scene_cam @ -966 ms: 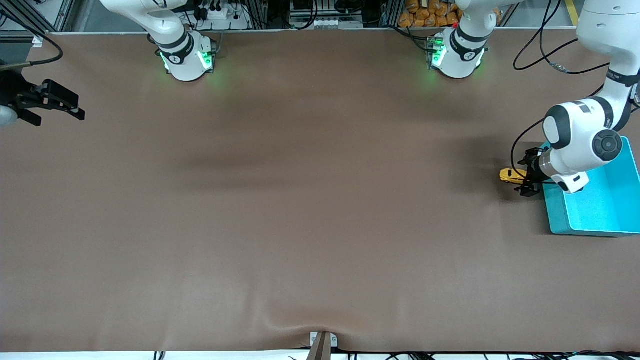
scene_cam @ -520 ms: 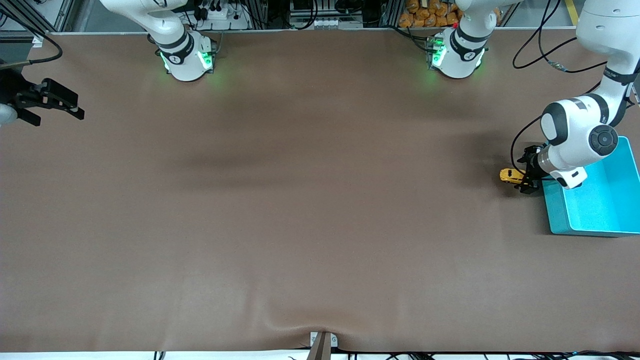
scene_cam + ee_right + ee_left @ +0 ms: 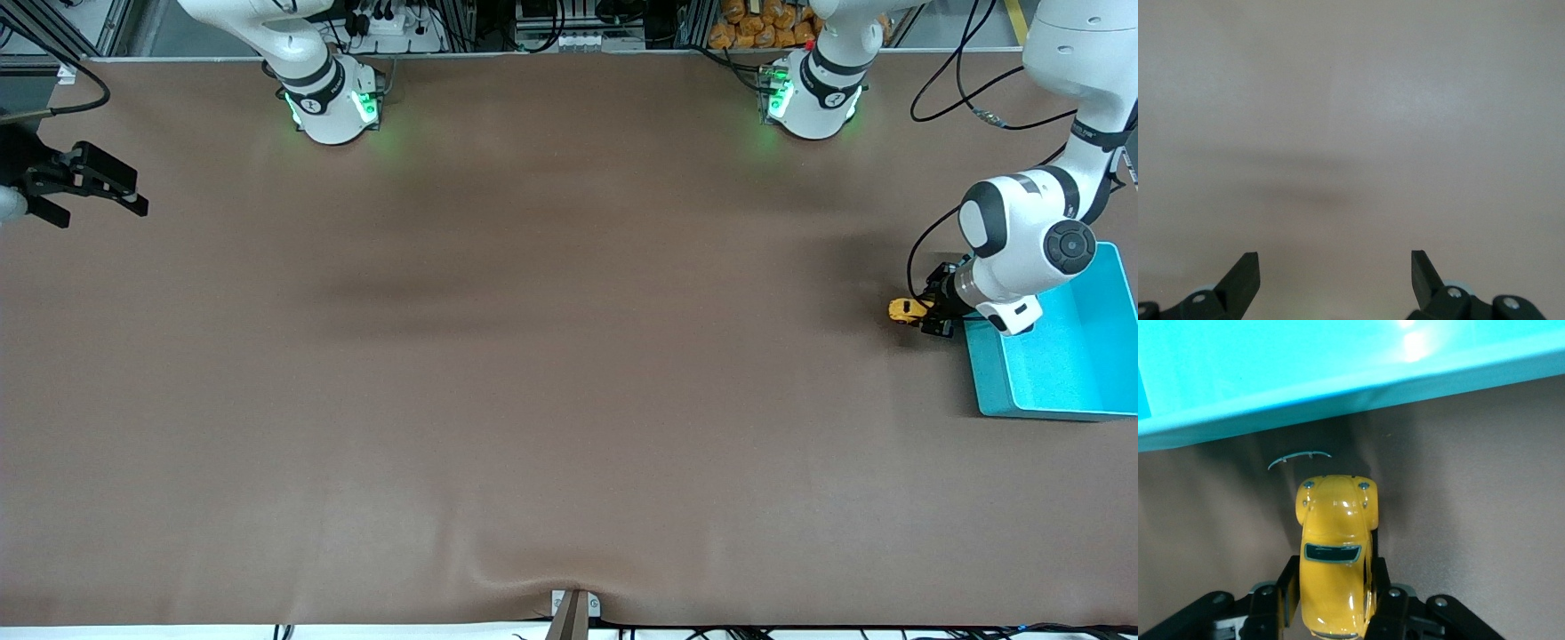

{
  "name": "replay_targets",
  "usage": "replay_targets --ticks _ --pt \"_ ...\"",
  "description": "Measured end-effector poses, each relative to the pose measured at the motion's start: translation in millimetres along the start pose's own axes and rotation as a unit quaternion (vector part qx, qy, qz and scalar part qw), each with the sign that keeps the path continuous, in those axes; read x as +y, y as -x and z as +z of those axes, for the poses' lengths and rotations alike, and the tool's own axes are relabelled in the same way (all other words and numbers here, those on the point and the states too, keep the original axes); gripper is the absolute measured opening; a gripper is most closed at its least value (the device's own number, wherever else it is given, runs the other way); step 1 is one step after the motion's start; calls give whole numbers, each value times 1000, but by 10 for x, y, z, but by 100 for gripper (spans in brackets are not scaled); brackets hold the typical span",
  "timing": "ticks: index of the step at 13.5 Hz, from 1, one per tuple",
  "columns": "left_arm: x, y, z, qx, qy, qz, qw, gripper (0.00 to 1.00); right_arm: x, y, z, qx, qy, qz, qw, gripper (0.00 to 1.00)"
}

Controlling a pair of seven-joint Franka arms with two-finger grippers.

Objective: Wind and store yellow beetle car
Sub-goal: 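Lower the left gripper and close it on the yellow car, then lift the car into the turquoise box and open the left gripper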

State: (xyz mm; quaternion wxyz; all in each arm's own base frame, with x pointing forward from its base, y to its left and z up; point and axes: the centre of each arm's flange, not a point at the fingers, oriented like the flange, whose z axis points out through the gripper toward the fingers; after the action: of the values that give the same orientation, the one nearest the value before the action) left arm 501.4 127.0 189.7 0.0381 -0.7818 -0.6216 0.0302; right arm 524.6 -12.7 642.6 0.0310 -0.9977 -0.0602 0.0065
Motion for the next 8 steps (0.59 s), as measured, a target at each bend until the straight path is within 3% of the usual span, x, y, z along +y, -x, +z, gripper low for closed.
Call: replay_targets --ticks 5,8 --pt "240 226 -322 16 30 29 999 46 4 17 -26 2 0 0 1000 100" --pt "397 504 -790 16 17 59 998 46 -18 20 -35 3 0 -2 1000 100"
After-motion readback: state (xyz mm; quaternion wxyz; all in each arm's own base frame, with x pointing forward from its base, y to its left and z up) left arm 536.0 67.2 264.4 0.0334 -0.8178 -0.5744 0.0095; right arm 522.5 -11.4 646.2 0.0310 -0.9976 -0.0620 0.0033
